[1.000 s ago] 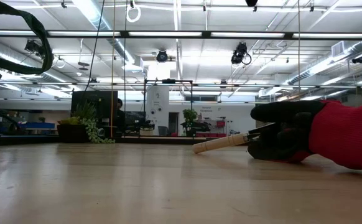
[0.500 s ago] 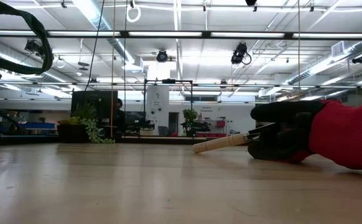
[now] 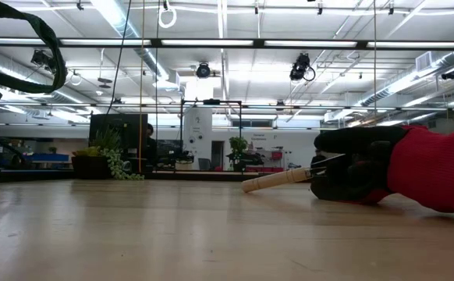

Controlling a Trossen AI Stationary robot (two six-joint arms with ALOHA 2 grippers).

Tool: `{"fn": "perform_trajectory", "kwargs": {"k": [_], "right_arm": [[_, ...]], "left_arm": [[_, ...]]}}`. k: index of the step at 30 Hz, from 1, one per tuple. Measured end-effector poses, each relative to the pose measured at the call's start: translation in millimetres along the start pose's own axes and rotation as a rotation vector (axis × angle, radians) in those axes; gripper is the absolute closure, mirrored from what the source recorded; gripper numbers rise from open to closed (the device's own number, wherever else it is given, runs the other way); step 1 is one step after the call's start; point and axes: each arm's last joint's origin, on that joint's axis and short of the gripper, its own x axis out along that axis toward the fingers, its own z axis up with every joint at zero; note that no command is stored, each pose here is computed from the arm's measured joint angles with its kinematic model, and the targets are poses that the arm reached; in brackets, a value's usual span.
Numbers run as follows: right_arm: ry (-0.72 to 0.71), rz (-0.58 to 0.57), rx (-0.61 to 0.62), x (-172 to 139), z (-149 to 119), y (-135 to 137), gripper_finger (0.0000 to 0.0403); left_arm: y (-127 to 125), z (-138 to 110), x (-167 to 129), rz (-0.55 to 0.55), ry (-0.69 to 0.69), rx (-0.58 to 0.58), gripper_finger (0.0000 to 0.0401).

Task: Pick & Place Garden tools in Gardening bag
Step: Put the green spray bottle into the white gardening bag

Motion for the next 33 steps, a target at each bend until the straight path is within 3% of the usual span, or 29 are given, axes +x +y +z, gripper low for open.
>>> {"fn": "perform_trajectory", "kwargs": {"k": [20, 33], "right_arm": [[0.001, -0.010, -0.010, -0.3, -0.1, -1.8, 0.0403], [0.007, -0.009, -0.019, -0.2, -0.6, -1.8, 0.0403]], "left_arm": [[10.8, -1.0, 8.9, 0.041, 0.038, 0.102, 0.0333], [15.8, 7.5, 43.7, 0.053, 0.143, 0.198, 0.0333]]}}
